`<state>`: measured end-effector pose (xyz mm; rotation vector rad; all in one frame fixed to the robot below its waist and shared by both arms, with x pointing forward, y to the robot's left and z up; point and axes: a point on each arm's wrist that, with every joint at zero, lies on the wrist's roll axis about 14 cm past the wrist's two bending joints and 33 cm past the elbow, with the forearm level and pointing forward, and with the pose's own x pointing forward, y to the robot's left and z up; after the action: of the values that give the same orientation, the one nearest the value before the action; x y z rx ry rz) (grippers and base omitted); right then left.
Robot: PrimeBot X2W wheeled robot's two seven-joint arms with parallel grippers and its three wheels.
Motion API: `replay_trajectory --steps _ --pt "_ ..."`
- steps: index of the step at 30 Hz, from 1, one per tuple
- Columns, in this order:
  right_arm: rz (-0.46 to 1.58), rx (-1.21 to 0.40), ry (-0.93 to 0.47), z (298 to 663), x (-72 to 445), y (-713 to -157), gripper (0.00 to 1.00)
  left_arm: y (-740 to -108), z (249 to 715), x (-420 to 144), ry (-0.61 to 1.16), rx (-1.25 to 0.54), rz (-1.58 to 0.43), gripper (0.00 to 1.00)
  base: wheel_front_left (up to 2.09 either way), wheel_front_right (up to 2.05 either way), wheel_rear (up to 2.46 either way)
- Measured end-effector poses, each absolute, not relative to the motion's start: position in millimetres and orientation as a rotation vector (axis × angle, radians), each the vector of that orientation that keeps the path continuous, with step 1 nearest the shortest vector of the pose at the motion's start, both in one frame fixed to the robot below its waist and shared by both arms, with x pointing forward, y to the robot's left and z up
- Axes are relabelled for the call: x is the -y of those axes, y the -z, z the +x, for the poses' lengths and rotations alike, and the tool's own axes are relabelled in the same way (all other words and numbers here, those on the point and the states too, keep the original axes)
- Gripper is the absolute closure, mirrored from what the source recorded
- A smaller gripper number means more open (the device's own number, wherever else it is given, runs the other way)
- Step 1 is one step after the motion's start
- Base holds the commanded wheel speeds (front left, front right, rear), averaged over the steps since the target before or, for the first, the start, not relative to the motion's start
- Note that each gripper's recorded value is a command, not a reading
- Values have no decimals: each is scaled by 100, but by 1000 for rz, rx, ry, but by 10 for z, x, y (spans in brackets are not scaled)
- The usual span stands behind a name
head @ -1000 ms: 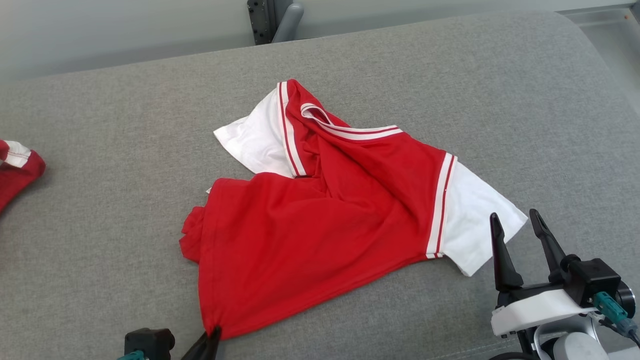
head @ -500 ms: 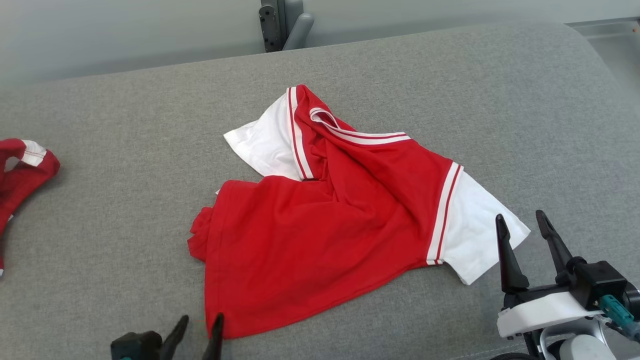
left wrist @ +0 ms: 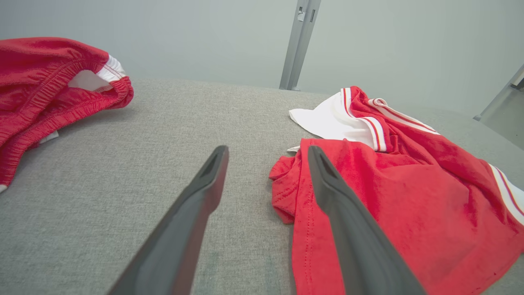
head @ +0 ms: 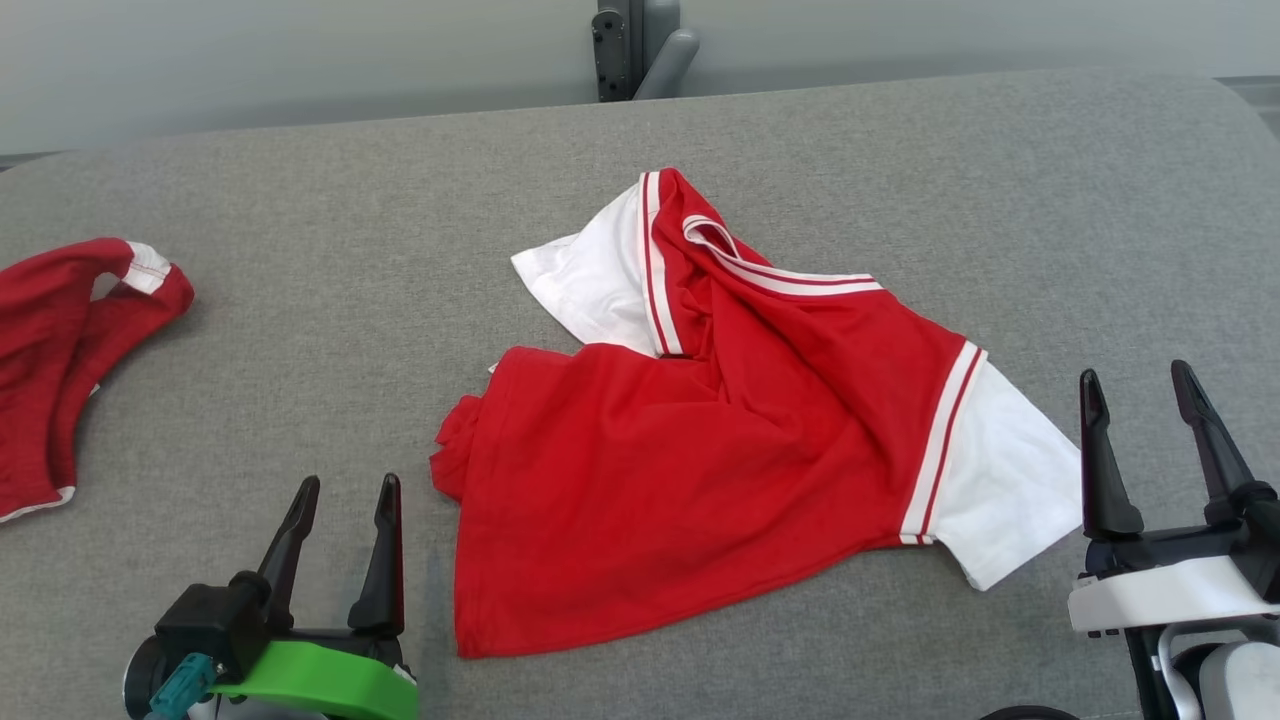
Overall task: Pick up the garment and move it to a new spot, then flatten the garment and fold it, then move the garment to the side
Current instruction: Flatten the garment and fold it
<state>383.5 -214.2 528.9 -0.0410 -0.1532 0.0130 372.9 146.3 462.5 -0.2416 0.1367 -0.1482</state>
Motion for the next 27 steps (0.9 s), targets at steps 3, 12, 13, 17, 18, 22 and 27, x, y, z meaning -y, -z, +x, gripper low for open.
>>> replay_trajectory --steps 3,12,13,17,18,22,27 --pt "-47 158 -17 3883 2146 -5301 0 -4697 3768 -1515 143 -87 -234 0 0 0 0" --pt "-45 128 -10 3865 2164 -5206 0 -4912 3740 -1716 80 34 -206 0 0 0 0" --pt "-43 125 -7 3854 2170 -5199 0 -4931 3729 -1728 77 42 -201 0 0 0 0" --pt "-37 116 12 3795 2217 -5174 0 -4964 3689 -1774 69 56 -173 0 0 0 0" --pt "-36 109 16 3772 2229 -5153 0 -4953 3673 -1775 68 52 -168 0 0 0 0" --pt "-28 86 24 3694 2247 -5083 0 -4847 3592 -1748 79 17 -151 0 0 0 0" --pt "-30 59 18 3611 2240 -5007 0 -4702 3502 -1694 104 -33 -139 0 0 0 0"
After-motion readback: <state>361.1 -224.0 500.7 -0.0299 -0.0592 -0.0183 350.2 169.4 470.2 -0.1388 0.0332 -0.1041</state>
